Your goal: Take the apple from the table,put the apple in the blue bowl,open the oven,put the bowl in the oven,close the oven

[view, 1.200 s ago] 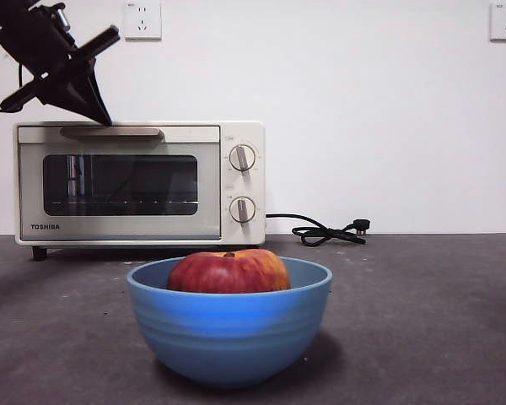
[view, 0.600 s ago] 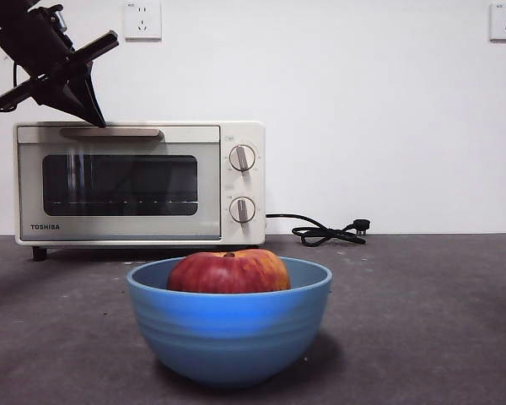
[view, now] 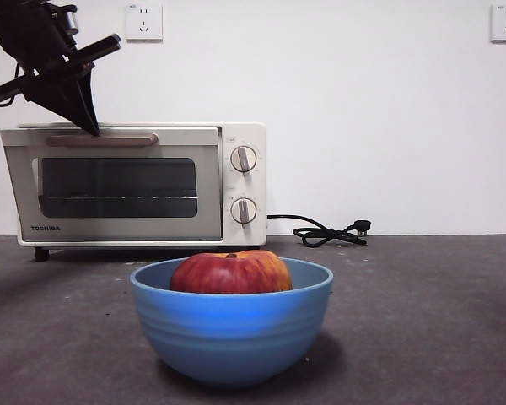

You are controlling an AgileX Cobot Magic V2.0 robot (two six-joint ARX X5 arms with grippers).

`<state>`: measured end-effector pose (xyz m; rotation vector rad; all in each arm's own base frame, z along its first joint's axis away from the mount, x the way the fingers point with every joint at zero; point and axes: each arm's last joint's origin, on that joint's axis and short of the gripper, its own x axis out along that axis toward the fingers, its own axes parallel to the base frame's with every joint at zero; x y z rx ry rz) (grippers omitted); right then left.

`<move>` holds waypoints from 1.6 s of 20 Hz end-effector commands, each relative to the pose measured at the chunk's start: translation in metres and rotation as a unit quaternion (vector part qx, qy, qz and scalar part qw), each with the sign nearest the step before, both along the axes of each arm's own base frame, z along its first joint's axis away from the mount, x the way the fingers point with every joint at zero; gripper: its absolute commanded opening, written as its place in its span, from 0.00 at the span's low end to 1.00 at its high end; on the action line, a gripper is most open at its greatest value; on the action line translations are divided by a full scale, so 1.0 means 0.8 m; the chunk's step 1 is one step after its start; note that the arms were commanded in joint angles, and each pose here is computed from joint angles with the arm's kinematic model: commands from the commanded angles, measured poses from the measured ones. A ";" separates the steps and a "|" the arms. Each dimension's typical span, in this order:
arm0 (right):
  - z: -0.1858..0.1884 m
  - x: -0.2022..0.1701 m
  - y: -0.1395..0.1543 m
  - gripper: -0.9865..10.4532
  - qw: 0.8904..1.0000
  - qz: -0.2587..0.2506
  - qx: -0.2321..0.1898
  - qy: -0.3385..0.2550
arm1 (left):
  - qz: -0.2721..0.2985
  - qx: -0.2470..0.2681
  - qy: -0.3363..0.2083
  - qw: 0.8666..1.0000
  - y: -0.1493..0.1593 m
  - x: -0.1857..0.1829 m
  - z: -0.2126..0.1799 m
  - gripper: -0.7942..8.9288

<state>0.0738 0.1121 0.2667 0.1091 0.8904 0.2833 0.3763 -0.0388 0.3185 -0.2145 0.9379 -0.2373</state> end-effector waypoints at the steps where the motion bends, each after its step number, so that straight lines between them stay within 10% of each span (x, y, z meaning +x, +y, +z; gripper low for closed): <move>1: -0.005 0.000 0.000 0.08 1.000 -0.006 0.001 0.004 | -0.012 0.036 0.053 0.998 0.002 0.005 -0.037 0.08; 32: -0.004 0.001 -0.001 0.08 1.000 -0.017 -0.005 -0.009 | -0.036 0.050 0.069 0.996 -0.020 -0.052 -0.102 0.08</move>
